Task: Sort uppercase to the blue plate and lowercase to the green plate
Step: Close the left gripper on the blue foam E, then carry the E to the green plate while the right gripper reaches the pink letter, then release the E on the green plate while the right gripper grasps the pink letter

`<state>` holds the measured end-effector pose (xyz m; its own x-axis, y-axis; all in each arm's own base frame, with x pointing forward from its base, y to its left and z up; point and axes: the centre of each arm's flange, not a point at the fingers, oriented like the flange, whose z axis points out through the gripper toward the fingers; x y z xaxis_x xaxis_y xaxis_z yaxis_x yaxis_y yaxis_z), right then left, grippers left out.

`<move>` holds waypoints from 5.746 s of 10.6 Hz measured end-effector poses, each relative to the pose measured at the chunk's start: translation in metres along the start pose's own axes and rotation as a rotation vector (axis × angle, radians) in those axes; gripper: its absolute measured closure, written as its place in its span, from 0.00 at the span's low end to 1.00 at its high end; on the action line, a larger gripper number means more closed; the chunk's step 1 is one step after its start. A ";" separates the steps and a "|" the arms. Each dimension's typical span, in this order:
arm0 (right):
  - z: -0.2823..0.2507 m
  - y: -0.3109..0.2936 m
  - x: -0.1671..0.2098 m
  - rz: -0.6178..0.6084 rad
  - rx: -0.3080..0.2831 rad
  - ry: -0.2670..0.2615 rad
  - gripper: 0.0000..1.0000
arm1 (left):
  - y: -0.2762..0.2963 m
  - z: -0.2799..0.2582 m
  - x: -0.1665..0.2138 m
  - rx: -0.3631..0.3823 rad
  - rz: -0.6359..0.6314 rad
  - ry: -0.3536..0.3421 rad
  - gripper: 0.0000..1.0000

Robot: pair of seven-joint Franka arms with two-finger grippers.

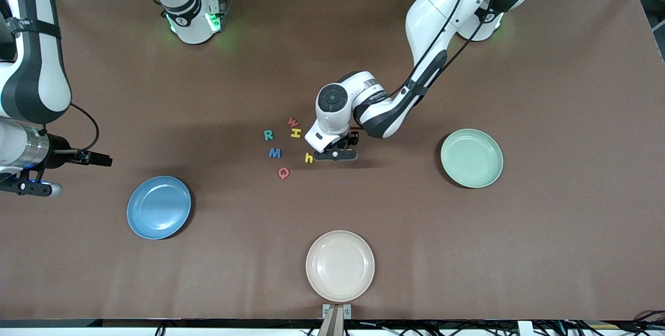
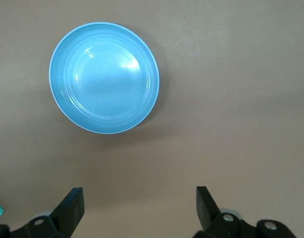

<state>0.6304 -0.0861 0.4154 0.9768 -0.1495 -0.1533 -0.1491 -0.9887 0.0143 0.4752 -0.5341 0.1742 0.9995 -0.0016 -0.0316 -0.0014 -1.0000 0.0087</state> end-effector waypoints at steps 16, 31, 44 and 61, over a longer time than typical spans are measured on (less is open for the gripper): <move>0.000 0.000 0.000 0.001 0.000 0.000 0.00 | 0.010 0.001 -0.013 0.001 0.016 -0.023 0.55; 0.000 -0.014 0.000 -0.020 0.001 0.000 0.00 | -0.008 -0.006 0.007 0.035 -0.020 -0.047 0.73; 0.097 -0.260 -0.028 0.057 0.057 0.037 0.00 | -0.232 -0.284 0.125 -0.106 0.021 -0.149 0.73; 0.212 -0.421 -0.048 0.181 0.056 0.064 0.00 | -0.426 -0.037 0.085 -0.001 0.068 -0.271 0.73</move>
<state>0.6141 0.3387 0.2070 0.9410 -0.3264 -0.0896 -0.3293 -0.9440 -0.0189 0.5618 -0.1078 0.2052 0.9523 -0.0709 -0.2967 -0.0678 -0.9975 0.0208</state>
